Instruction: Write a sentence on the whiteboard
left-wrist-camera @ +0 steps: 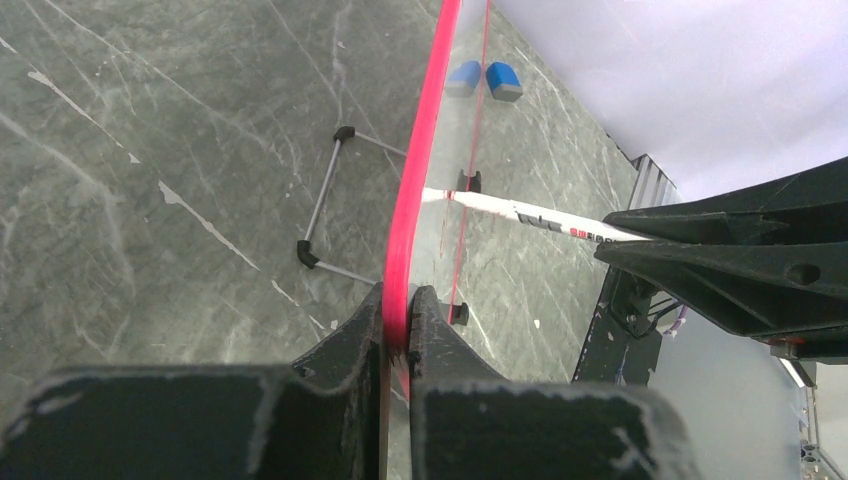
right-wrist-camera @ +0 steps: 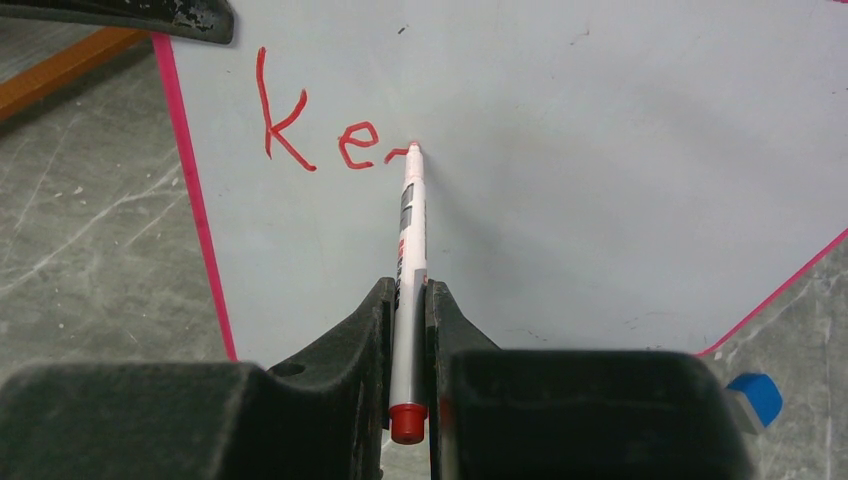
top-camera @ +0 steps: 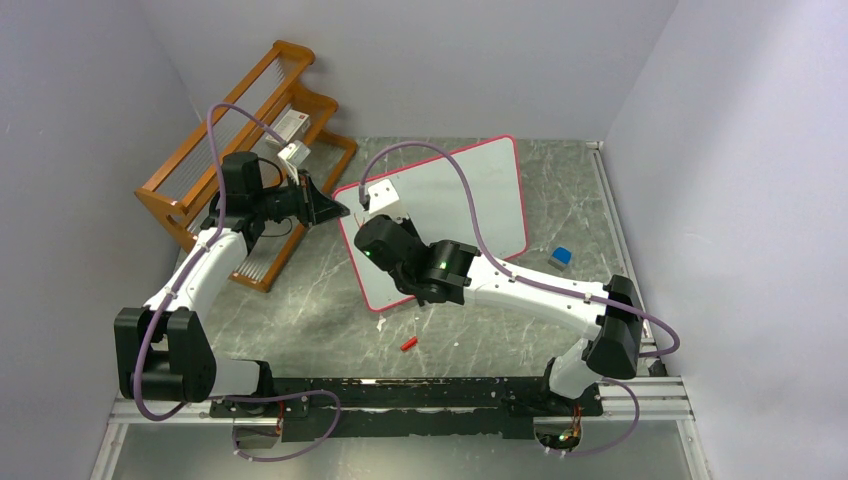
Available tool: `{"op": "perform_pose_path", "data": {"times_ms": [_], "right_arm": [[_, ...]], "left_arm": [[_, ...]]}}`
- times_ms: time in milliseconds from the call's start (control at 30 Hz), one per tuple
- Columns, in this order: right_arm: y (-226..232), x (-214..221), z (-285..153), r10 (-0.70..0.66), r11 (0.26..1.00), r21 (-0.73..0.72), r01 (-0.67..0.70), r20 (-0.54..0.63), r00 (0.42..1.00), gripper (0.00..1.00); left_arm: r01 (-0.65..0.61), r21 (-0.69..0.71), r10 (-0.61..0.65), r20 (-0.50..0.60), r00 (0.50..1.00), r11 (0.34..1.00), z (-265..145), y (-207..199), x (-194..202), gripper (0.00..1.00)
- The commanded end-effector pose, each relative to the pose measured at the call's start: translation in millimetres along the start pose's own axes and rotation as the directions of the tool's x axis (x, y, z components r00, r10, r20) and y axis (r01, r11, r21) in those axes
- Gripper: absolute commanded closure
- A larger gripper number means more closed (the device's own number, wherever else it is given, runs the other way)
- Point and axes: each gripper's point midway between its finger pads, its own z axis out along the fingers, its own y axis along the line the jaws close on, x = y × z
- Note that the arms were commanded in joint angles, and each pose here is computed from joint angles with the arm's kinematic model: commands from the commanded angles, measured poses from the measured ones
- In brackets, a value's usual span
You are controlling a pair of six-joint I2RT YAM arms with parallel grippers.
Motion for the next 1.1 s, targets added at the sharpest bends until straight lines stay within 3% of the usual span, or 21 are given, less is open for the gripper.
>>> {"op": "perform_pose_path", "data": {"times_ms": [0,1067], "right_arm": [[-12.4,-17.0,1.7,0.052,0.997,0.045,-0.055,0.058,0.997,1.0],[8.6,-4.0,0.9,0.014,0.998,-0.057,-0.014,0.003,1.0,1.0]], "left_arm": [[-0.034,-0.041,0.032,-0.055,0.998,0.999,7.4,13.3,19.9,0.95],[-0.036,-0.044,0.033,-0.054,0.998,0.998,7.4,13.9,18.8,0.95]]}}
